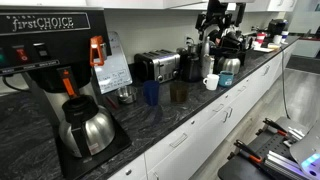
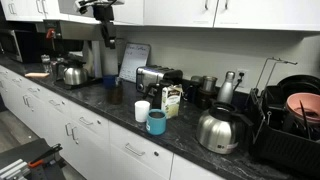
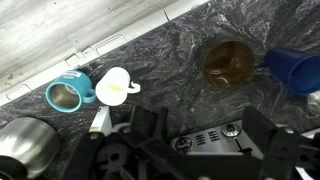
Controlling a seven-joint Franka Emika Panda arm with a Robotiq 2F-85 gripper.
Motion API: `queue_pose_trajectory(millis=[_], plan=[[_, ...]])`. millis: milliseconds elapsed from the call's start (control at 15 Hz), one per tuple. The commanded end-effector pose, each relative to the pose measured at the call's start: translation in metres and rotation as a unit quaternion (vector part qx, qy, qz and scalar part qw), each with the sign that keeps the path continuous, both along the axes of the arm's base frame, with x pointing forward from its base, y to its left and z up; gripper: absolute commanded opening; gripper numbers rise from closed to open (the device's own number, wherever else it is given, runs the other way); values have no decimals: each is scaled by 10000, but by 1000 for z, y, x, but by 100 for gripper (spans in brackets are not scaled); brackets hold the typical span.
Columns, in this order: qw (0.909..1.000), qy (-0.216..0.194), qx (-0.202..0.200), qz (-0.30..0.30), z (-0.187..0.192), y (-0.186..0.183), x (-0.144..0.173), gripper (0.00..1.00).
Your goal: Pick up the brown cup and place it on the box
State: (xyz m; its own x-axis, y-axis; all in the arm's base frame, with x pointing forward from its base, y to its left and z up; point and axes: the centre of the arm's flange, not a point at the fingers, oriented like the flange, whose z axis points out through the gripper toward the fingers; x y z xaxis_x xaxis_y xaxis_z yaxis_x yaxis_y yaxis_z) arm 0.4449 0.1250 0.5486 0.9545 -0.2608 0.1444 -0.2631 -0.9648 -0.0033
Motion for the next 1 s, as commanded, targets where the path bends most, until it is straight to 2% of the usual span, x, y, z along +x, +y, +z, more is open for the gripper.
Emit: queue_pose_trajectory(millis=[0,200,333,400,467,667,867,933], plan=[[10000,-2,0,0,0,0,0,100],[10000,77,50,-10,-9,2,6,100],[9996,150,-217,80,-21,2,9,100],[9983,87,-547,178,-26,2,11,100],[9995,172,-235,96,-20,0,5,100],[9986,180,-459,200,-28,1,9,100],[9986,173,-465,207,-27,2,8,100],[9990,266,-334,120,-33,1,12,100]])
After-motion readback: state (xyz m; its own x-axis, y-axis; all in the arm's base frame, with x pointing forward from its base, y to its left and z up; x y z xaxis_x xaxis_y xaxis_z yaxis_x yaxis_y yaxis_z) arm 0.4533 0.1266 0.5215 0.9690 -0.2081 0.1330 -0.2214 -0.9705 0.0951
